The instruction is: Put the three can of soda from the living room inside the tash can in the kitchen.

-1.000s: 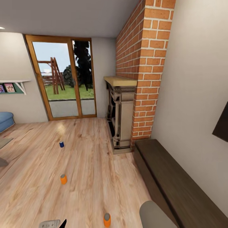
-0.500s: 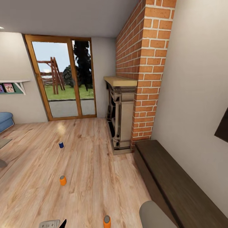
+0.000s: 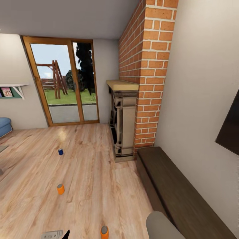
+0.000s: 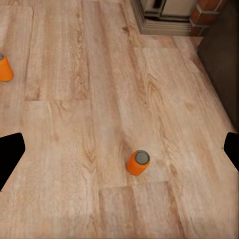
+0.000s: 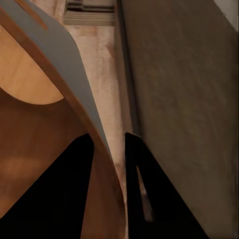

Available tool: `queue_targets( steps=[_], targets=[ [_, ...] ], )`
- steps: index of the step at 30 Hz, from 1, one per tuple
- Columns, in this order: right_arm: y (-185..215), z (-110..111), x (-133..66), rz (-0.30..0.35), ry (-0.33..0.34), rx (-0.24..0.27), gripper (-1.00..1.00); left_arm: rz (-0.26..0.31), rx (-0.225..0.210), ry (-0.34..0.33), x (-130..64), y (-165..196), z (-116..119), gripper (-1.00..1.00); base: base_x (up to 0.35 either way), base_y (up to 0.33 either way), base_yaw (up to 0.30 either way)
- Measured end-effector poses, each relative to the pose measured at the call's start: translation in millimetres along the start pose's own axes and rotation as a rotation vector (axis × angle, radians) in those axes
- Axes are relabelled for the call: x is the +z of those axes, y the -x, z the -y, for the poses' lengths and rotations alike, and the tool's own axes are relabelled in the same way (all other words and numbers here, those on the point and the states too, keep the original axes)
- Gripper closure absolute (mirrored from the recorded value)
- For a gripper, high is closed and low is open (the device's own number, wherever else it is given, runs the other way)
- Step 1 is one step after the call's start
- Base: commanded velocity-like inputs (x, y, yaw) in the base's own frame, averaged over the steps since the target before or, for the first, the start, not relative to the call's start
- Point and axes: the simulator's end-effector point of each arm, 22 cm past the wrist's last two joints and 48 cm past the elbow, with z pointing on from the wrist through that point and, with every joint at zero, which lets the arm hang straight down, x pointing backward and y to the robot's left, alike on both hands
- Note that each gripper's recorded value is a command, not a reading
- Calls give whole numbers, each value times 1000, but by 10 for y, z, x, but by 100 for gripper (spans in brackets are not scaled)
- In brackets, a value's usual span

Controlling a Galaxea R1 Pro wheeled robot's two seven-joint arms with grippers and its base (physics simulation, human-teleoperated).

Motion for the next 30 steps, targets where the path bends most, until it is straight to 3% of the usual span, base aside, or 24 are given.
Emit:
queue_targets(
  steps=[6,12,16,19,30],
  targets=[
    [61,-3,35,14,-1,-1,100,1,0,1,0,5,-6,-100,0,-137,0],
    [215,-176,139,52,29,-7,100,2,0,2,0,6,-8,-100,0,-32,0],
    [485,-160,233,111,23,-17,100,5,2,3,-1,10,-9,-100,0,-8,0],
    [875,-198,350,182,47,-65,100,12,5,3,-1,26,-9,-100,0,-2,0],
    [1731,-336,600,227,83,-84,100,14,6,2,1,30,-8,-100,0,0,0]
  ],
)
